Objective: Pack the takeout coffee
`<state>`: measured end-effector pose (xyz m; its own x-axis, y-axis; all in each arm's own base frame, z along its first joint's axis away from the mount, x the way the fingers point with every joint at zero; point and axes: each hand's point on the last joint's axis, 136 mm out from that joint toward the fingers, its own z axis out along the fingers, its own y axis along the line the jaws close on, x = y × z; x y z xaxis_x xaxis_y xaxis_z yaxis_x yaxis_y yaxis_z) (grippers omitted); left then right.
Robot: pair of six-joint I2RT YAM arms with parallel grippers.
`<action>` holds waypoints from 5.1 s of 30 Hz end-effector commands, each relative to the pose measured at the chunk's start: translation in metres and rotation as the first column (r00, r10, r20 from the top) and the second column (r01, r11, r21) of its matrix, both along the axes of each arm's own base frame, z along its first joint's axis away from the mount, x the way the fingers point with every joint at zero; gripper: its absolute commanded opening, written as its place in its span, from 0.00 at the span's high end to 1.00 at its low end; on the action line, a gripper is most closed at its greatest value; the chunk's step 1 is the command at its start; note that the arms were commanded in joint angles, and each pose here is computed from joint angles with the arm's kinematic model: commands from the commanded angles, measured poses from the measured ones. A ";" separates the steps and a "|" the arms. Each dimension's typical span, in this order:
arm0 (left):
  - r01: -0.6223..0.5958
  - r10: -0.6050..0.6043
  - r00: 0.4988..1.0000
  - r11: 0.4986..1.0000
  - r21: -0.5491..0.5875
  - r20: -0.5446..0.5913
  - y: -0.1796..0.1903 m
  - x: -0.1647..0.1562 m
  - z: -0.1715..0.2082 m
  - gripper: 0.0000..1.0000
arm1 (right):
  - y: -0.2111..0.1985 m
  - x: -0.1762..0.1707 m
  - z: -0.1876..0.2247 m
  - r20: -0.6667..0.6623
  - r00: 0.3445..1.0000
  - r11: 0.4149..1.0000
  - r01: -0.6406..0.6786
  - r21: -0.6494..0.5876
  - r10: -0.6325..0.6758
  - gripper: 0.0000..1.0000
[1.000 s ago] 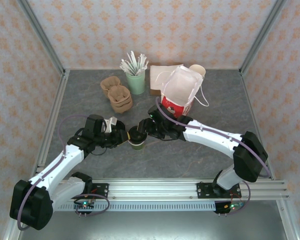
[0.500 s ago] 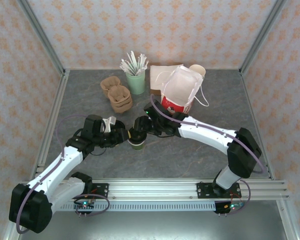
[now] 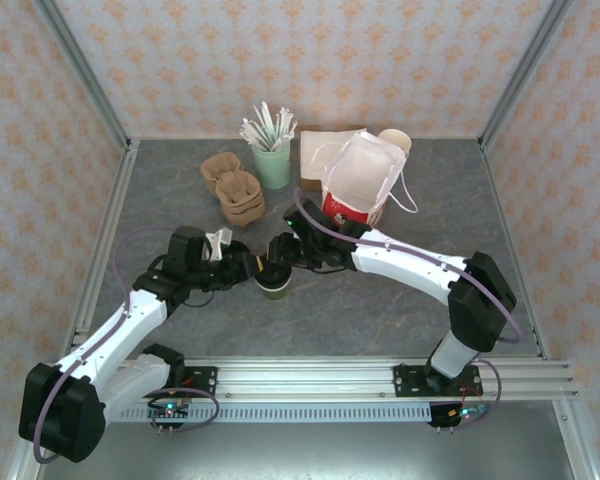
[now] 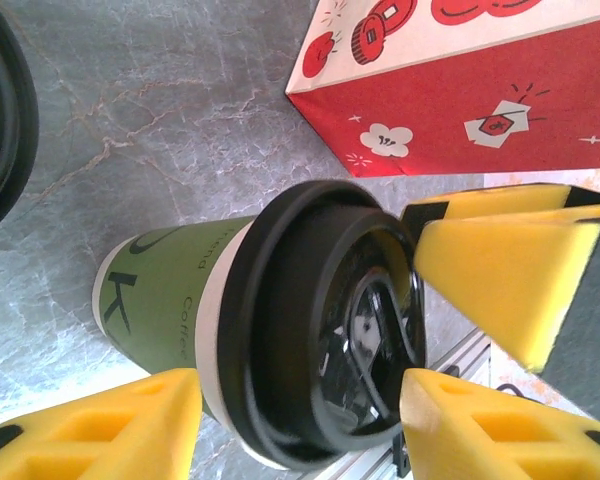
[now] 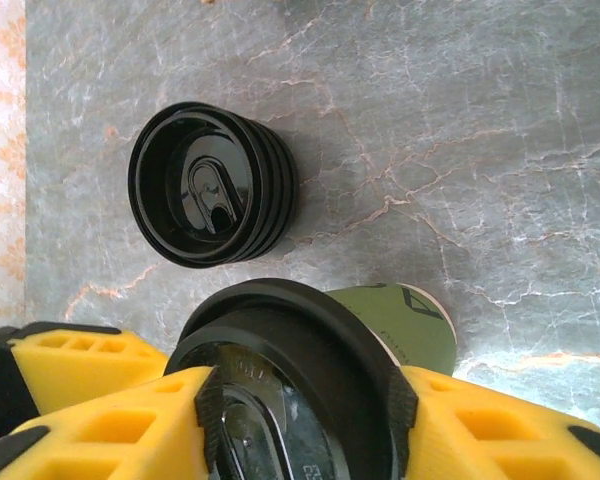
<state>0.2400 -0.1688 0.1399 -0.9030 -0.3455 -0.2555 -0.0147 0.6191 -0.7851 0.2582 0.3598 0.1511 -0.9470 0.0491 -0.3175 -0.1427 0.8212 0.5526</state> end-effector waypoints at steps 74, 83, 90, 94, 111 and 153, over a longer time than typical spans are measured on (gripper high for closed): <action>0.036 -0.022 0.994 0.991 0.131 -0.107 0.007 -0.023 -0.069 0.58 | -0.040 -0.048 -0.080 -0.109 0.992 0.997 0.058 -0.059 -0.064 0.59; 0.040 -0.026 0.994 0.991 0.130 -0.105 0.006 -0.023 -0.069 0.58 | -0.042 -0.048 -0.081 -0.111 0.991 0.996 0.077 -0.042 -0.081 0.57; 0.036 -0.029 0.998 0.993 0.112 -0.060 0.004 -0.018 -0.051 0.57 | -0.039 -0.044 -0.069 -0.089 0.994 0.996 0.062 -0.056 -0.067 0.49; 0.032 -0.031 0.999 0.996 0.083 -0.019 0.000 -0.012 -0.036 0.54 | -0.032 -0.041 -0.061 -0.082 0.995 0.998 0.050 -0.037 -0.052 0.47; 0.022 -0.024 0.999 0.998 0.067 0.028 -0.005 0.003 -0.015 0.49 | -0.016 -0.030 -0.044 -0.057 0.998 0.999 0.027 -0.019 -0.028 0.42; -0.423 0.372 0.895 0.882 0.207 0.246 0.081 0.071 0.084 0.29 | -0.006 0.005 0.056 0.125 0.992 1.000 0.021 -0.003 -0.021 0.38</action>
<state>0.2890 -0.1069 0.2070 -0.7178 -0.4952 -0.4895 -0.1109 0.7754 -0.6217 0.2552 0.3583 0.1923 -0.9170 0.0574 -0.3948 -0.1836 0.8178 0.5454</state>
